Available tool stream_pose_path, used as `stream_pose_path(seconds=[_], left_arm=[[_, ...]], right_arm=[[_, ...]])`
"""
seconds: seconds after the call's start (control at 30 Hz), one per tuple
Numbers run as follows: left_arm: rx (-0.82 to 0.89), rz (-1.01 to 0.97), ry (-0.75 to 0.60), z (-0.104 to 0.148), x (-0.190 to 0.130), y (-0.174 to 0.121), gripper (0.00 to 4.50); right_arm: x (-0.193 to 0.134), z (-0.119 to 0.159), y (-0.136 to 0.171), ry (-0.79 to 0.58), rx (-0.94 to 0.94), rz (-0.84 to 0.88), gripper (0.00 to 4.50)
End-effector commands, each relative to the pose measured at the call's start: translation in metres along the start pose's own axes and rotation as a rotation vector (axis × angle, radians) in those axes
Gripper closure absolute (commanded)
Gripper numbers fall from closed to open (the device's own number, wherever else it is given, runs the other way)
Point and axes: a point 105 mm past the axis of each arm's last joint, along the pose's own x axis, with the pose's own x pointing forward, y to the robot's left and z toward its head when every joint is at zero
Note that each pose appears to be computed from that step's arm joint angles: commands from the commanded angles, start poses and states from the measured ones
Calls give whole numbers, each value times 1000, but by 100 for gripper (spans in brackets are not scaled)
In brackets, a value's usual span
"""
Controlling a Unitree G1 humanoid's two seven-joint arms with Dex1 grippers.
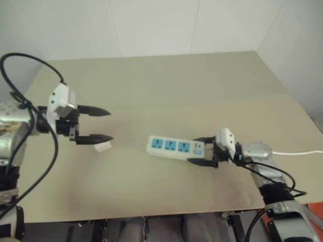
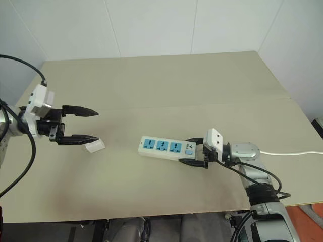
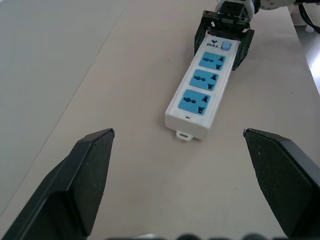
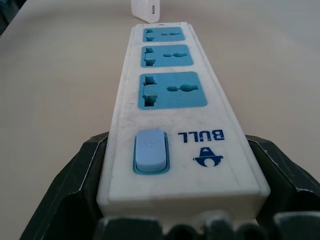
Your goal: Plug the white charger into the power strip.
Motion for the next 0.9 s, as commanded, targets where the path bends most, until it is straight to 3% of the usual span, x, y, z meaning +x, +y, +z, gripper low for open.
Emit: stream_pose_path(seconds=[0.03, 0.73, 0.9], left_arm=[[20, 21, -10, 8, -9, 0, 0], [-20, -11, 56, -3, -16, 5, 0], [-20, 3, 251, -20, -30, 13, 0]], right_arm=[[10, 16, 5, -52, -60, 37, 107], [31, -1, 22, -15, -42, 164, 107], [32, -1, 22, -17, -38, 174, 107]])
